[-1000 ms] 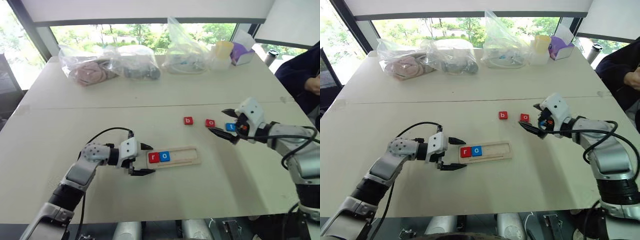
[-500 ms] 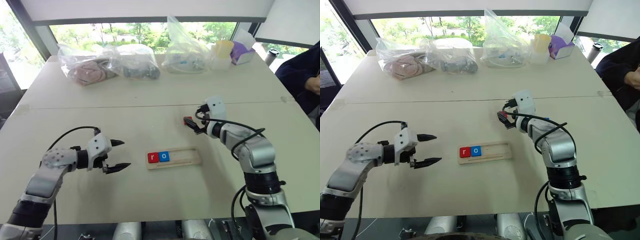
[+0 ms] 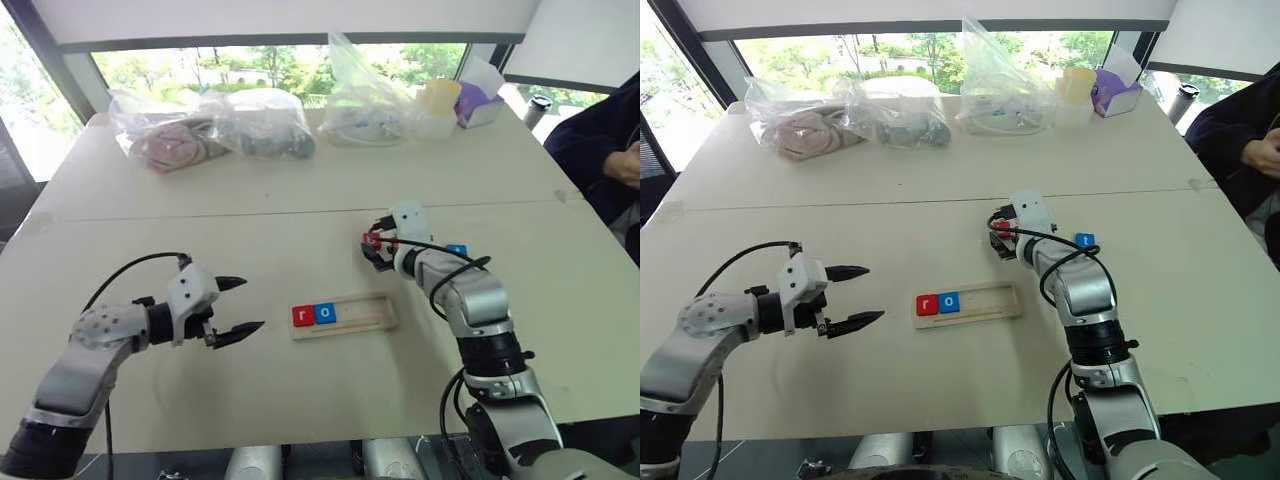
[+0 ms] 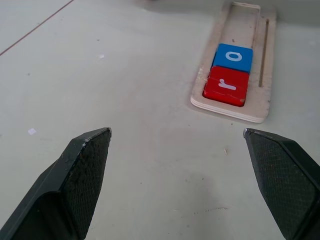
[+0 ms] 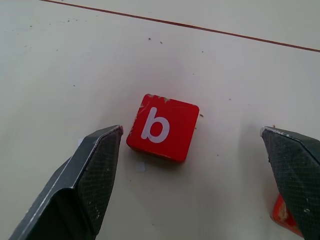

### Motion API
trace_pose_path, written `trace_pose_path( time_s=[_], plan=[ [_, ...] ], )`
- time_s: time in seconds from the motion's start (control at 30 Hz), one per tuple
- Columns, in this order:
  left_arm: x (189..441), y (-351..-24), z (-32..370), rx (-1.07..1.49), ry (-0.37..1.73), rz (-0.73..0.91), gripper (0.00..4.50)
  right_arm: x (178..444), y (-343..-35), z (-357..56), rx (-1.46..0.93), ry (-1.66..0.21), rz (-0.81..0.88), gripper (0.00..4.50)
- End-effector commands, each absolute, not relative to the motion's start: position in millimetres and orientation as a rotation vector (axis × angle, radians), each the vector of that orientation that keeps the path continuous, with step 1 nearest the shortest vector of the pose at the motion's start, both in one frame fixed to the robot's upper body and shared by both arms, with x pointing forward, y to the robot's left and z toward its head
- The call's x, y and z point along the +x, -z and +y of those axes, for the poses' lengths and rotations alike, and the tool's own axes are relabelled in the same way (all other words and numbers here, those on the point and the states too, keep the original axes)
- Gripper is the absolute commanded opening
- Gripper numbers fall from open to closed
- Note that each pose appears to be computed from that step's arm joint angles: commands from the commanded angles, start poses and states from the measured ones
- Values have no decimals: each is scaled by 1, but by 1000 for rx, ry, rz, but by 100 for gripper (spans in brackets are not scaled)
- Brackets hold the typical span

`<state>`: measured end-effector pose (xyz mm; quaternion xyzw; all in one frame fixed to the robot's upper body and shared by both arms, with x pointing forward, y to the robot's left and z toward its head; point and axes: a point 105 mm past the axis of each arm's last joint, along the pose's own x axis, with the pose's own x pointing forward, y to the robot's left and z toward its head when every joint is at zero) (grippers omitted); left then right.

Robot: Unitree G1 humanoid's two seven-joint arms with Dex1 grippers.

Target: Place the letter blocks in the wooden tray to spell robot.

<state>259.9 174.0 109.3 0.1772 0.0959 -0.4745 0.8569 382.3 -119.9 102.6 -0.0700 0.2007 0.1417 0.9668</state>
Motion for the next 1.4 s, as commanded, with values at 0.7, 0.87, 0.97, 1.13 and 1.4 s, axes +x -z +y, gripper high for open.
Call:
trace_pose_path(
  time_s=[0.7,0.87,0.97,1.13,1.4],
  plan=[
    [258,-115,159,351,978,135,450,364,-136,-137,-228,-264,378,114],
    [262,-110,154,343,1016,132,450,310,-136,-174,-252,-239,481,114],
    [267,-108,151,347,1040,126,450,283,-125,-187,-231,-199,561,114],
    [273,-109,148,348,1061,113,450,257,-103,-196,-198,-162,641,114],
    [276,-113,146,360,1081,101,450,251,-93,-193,-145,-175,664,217]
  ],
)
